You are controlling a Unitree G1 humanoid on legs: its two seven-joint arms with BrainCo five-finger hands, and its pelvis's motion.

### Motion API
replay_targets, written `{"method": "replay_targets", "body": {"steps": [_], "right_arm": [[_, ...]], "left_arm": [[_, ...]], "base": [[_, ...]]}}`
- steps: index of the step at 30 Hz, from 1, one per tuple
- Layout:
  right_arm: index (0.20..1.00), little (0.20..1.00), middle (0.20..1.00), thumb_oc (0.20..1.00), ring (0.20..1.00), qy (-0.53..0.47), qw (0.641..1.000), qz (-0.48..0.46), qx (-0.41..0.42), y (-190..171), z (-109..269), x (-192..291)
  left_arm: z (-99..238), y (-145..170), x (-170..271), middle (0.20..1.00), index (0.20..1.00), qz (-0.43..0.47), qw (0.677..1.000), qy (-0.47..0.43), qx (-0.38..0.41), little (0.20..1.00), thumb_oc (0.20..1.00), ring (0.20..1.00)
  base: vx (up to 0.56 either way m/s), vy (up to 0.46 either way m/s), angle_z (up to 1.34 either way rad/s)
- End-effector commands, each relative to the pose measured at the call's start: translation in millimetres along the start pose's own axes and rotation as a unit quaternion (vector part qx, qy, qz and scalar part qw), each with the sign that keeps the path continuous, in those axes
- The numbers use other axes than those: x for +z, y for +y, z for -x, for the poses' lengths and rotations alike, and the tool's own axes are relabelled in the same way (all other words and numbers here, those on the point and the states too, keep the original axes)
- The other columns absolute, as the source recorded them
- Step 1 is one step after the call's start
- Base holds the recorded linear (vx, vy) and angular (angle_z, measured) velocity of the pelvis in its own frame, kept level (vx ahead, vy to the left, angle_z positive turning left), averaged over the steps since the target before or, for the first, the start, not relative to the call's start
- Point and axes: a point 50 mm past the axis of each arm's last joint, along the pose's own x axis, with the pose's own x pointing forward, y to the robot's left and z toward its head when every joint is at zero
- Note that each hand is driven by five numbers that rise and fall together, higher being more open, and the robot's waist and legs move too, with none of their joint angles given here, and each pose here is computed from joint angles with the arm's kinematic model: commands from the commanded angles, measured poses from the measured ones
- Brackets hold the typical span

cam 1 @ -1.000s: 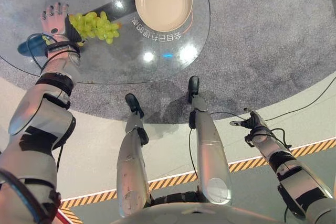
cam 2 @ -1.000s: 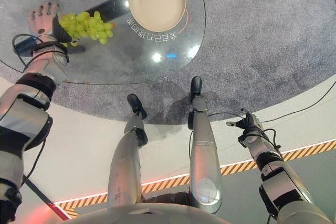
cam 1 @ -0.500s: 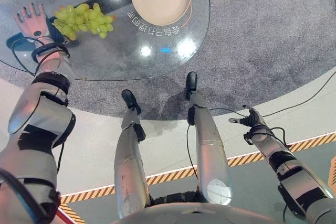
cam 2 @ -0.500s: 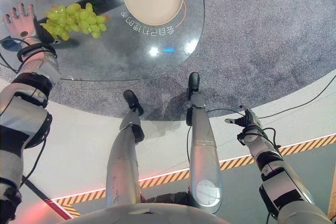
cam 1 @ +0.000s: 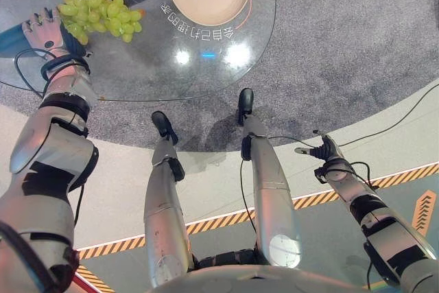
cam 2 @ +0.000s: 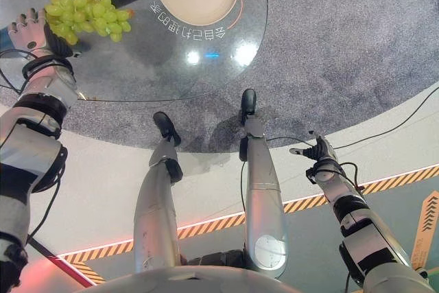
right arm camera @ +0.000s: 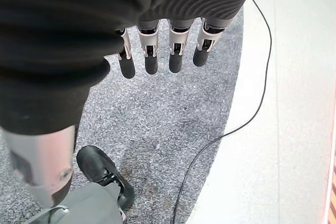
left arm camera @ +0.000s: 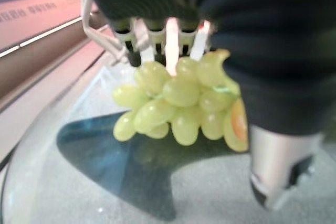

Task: Pick up fruits into the plate

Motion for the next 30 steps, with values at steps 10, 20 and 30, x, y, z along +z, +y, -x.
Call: {"method": "replay_targets", "body": {"steps": [10, 20, 30], "right_arm": [[1.000, 1.000, 1.000, 1.000, 1.000, 0.004, 1.000, -0.003, -0.014, -19, 5, -10], [1.000, 1.000, 1.000, 1.000, 1.000, -0.036, 0.998, -0.029, -0.043, -24, 3, 6], [1.000, 1.000, 1.000, 1.000, 1.000, -0.077, 0.994, -0.055, -0.053, -27, 2, 30]], "left_arm": [[3, -15, -43, 1.000, 1.000, -0.049, 0.991, 0.070, -0.102, 1.000, 1.000, 1.000], [6, -16, -66, 0.200, 0.200, -0.113, 0.983, 0.118, -0.089, 0.200, 0.200, 0.200], [10, -18, -67, 0.200, 0.200, -0.158, 0.980, 0.113, -0.048, 0.200, 0.200, 0.200]], "base": [[0.00, 0.007, 0.00], [0.00, -0.030, 0.00], [-0.03, -0.026, -0.07]]}}
